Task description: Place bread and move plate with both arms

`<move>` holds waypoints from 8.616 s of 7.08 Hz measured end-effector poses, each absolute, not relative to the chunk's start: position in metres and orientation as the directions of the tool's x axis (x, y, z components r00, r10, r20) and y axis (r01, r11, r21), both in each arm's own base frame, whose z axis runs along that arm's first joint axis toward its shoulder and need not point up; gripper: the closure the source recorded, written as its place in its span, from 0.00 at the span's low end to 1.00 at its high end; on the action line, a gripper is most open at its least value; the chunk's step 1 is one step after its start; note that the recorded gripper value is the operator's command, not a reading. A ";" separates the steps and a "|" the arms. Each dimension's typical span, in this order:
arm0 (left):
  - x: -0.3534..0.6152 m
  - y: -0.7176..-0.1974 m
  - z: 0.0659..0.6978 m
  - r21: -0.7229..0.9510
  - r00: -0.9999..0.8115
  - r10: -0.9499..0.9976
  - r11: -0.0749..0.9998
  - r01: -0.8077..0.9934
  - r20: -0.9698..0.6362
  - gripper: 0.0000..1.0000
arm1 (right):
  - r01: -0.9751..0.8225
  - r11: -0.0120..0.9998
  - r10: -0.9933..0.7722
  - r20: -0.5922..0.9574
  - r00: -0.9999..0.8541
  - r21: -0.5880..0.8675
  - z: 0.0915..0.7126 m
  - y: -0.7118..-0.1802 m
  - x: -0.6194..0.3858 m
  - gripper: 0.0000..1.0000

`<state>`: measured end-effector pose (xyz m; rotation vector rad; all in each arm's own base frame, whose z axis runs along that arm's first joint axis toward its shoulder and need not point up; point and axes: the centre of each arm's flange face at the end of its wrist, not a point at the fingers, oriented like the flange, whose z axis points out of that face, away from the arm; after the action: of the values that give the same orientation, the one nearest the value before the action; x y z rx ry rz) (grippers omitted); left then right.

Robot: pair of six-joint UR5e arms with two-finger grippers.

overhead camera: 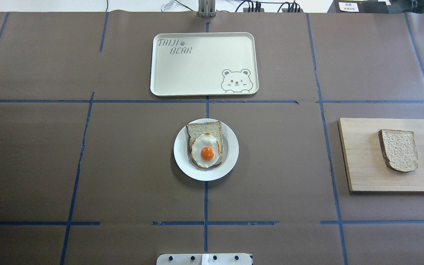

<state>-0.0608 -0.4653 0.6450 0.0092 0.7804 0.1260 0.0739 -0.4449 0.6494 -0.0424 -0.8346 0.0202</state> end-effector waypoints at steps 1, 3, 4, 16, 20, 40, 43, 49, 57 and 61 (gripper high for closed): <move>-0.061 -0.465 0.645 0.055 0.703 0.117 0.992 -0.110 -0.701 0.00 | -0.001 0.999 0.034 0.740 0.671 -0.045 0.649 -0.446 0.074 0.00; -0.061 -0.465 0.645 0.057 0.703 0.118 0.992 -0.110 -0.701 0.00 | -0.003 0.999 0.038 0.740 0.671 -0.049 0.650 -0.446 0.074 0.00; -0.061 -0.465 0.644 0.059 0.704 0.119 0.992 -0.109 -0.701 0.00 | -0.003 0.999 0.038 0.740 0.671 -0.048 0.650 -0.447 0.074 0.00; -0.061 -0.468 0.620 0.101 0.704 0.145 0.989 -0.104 -0.695 0.00 | -0.115 0.993 0.076 0.743 0.665 0.002 0.608 -0.475 0.054 0.01; -0.061 -0.468 0.616 0.109 0.704 0.150 0.989 -0.103 -0.695 0.00 | -0.219 0.975 0.166 0.778 0.606 -0.037 0.614 -0.437 -0.062 0.01; -0.061 -0.468 0.604 0.124 0.705 0.158 0.987 -0.100 -0.691 0.00 | -0.096 0.992 0.125 0.743 0.658 -0.082 0.652 -0.421 -0.165 1.00; -0.062 -0.468 0.603 0.124 0.706 0.157 0.987 -0.099 -0.691 0.00 | -0.058 0.997 0.072 0.819 0.569 -0.048 0.637 -0.418 -0.160 1.00; -0.061 -0.471 0.606 0.118 0.706 0.154 0.988 -0.100 -0.691 0.00 | -0.060 0.997 0.064 0.958 0.280 -0.049 0.484 -0.509 -0.158 1.00; -0.061 -0.471 0.610 0.109 0.706 0.147 0.989 -0.100 -0.693 0.00 | -0.048 0.999 -0.015 0.995 0.100 0.019 0.232 -0.540 -0.340 1.00; -0.061 -0.473 0.611 0.106 0.706 0.146 0.989 -0.100 -0.693 0.00 | -0.185 0.982 -0.042 0.998 -0.048 0.033 0.220 -0.444 -0.477 1.00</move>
<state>-0.0609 -0.4728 0.6114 0.0616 0.7751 0.1367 -0.4772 -0.4444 0.2203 0.1763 -1.6178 0.1166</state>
